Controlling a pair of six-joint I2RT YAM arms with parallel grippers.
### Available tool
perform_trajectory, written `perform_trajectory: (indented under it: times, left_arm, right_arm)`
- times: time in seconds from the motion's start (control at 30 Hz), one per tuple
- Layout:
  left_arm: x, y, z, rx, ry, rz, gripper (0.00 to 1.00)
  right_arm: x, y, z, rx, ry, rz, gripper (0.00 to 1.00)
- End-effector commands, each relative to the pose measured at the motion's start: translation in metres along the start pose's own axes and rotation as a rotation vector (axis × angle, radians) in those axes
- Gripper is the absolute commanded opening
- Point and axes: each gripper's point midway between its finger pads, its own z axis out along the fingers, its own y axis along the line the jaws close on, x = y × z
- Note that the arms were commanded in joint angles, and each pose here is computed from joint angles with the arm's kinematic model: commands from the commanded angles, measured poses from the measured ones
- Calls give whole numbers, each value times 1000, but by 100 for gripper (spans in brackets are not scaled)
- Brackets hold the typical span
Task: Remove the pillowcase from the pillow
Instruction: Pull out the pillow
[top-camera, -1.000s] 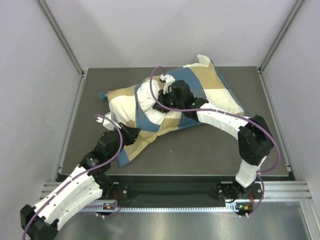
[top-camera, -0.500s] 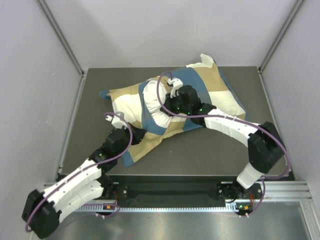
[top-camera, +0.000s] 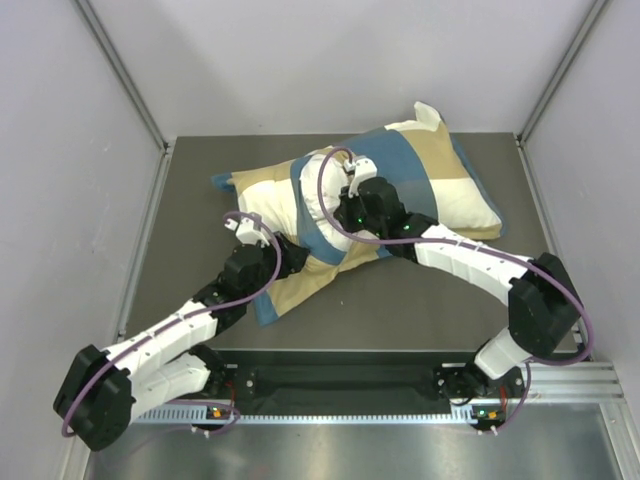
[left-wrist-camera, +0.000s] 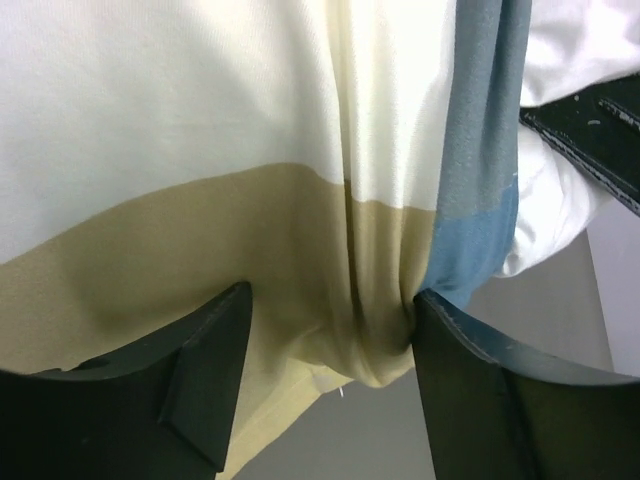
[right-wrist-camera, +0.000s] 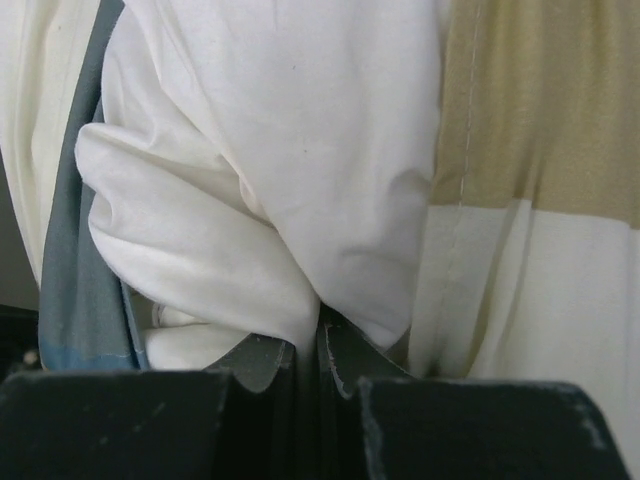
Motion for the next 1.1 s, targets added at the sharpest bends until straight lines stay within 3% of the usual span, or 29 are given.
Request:
perform_trajectory:
  times: [0.0,0.23,0.5,0.73,1.07]
  left_arm:
    - [-38,-1,2,-44,-129,-3,69]
    - [-70,-2,7,-19,-240,-98,72]
    - [-92,-48,-15,195,-258,-106,70]
    - [-114,-53,-28,158,-301,-102,73]
    - [-83,-37,-9,76,-118,-89,68]
  right_arm:
    - [28,-48,-10,237,71,-69,0]
    - [39,-28,-14,210,80,-87,0]
    - [42,-32,-20,226,79,-97,0]
    - [41,-29,-21,219,80,-98,0]
    - [32,-25,-26,220,62,-101,0]
